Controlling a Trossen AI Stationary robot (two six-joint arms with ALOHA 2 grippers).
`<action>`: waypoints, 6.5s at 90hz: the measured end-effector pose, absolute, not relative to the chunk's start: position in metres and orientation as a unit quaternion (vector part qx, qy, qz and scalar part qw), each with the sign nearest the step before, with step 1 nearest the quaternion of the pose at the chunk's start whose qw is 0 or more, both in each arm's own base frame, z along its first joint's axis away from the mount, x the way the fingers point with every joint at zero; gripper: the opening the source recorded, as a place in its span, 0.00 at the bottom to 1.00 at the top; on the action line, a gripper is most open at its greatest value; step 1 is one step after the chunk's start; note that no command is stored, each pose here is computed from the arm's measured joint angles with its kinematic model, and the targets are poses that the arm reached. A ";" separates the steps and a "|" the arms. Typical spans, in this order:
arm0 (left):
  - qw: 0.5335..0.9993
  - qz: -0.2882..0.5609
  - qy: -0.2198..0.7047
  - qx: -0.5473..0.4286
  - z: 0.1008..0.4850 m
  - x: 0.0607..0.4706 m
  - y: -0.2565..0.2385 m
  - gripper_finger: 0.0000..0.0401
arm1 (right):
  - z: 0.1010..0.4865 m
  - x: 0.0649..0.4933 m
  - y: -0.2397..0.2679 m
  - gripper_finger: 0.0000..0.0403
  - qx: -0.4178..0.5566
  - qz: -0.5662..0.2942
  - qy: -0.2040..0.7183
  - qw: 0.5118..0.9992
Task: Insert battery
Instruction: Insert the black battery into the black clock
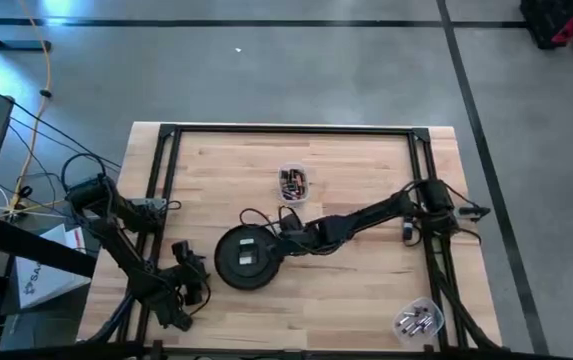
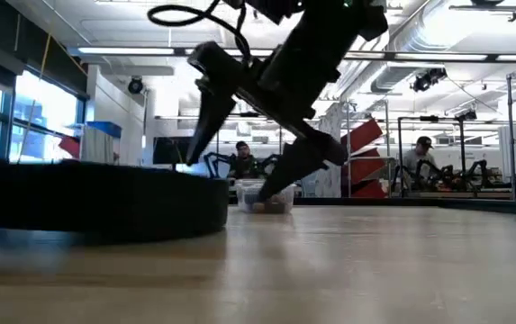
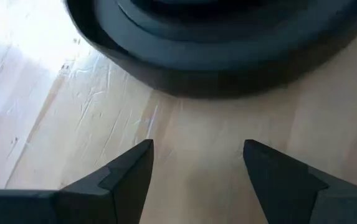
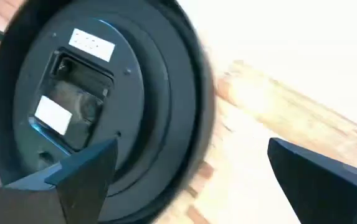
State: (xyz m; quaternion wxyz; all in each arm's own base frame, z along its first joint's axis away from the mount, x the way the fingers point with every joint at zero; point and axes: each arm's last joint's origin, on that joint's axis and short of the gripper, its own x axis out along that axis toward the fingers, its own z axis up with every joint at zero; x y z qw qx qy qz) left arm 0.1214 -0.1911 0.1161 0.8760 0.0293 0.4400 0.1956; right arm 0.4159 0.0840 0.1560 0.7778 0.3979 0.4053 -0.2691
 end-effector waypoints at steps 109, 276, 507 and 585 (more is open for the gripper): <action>0.912 0.298 0.279 0.039 0.092 0.158 -0.137 0.58 | 0.205 0.411 -0.098 0.51 0.163 -0.198 0.496 0.829; 0.894 0.145 0.420 -0.060 0.110 0.241 -0.092 0.58 | 0.208 0.422 -0.065 0.40 -0.054 -0.135 0.501 0.853; 0.913 0.094 0.397 -0.019 0.114 0.224 -0.068 0.58 | 0.176 0.408 0.041 0.00 -0.028 -0.124 0.602 0.788; 0.913 0.156 0.331 -0.180 0.128 0.264 -0.044 0.58 | 0.217 0.399 0.041 0.00 0.011 -0.154 0.555 0.817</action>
